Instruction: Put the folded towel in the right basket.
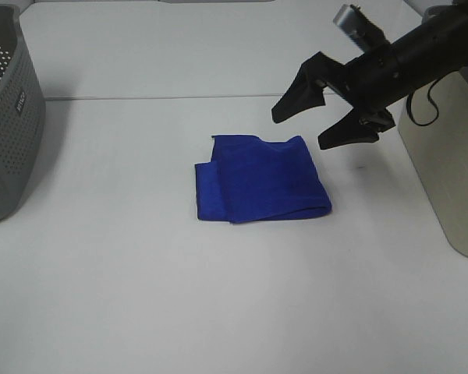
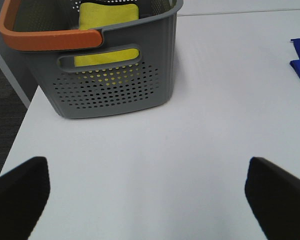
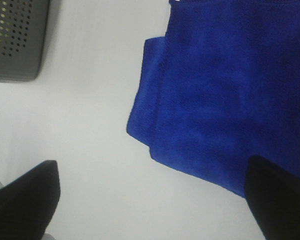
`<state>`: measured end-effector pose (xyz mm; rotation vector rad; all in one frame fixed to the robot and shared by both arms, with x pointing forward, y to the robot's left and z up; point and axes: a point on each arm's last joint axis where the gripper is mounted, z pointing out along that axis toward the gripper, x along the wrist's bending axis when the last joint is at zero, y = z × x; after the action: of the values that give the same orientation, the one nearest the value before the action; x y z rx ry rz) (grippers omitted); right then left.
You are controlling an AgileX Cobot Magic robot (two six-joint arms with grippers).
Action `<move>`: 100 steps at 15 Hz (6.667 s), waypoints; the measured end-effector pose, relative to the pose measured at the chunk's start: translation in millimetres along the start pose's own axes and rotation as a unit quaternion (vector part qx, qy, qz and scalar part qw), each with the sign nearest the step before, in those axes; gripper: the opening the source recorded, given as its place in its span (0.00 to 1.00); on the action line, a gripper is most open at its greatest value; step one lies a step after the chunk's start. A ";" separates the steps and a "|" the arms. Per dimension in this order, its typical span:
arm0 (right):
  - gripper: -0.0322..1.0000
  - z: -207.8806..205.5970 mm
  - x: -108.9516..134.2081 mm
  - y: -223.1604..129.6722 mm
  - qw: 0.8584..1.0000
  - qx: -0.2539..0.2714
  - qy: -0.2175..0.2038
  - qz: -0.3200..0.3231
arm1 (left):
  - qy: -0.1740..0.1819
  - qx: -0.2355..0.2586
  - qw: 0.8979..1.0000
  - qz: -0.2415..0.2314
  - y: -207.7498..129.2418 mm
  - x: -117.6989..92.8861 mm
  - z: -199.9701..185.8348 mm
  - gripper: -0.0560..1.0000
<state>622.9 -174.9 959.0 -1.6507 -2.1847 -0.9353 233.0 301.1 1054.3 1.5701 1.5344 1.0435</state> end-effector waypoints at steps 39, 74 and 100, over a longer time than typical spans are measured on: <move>0.27 140.5 35.2 -34.1 0.964 0.068 -0.225 -0.128 | 0.000 0.000 1.000 0.000 0.0 0.0 0.0 0.99; 0.37 -189.7 -111.0 -48.0 0.900 -0.170 -0.349 0.198 | 0.000 0.000 1.000 0.000 0.0 0.0 0.0 0.99; 0.93 -260.5 191.6 -155.1 0.916 -0.229 -0.107 -0.312 | 0.000 0.000 1.000 0.000 0.0 0.0 0.0 0.99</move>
<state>369.8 -213.0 1210.2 -1.2545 -2.8950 -1.5983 233.0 301.1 1054.3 1.5701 1.5344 1.0435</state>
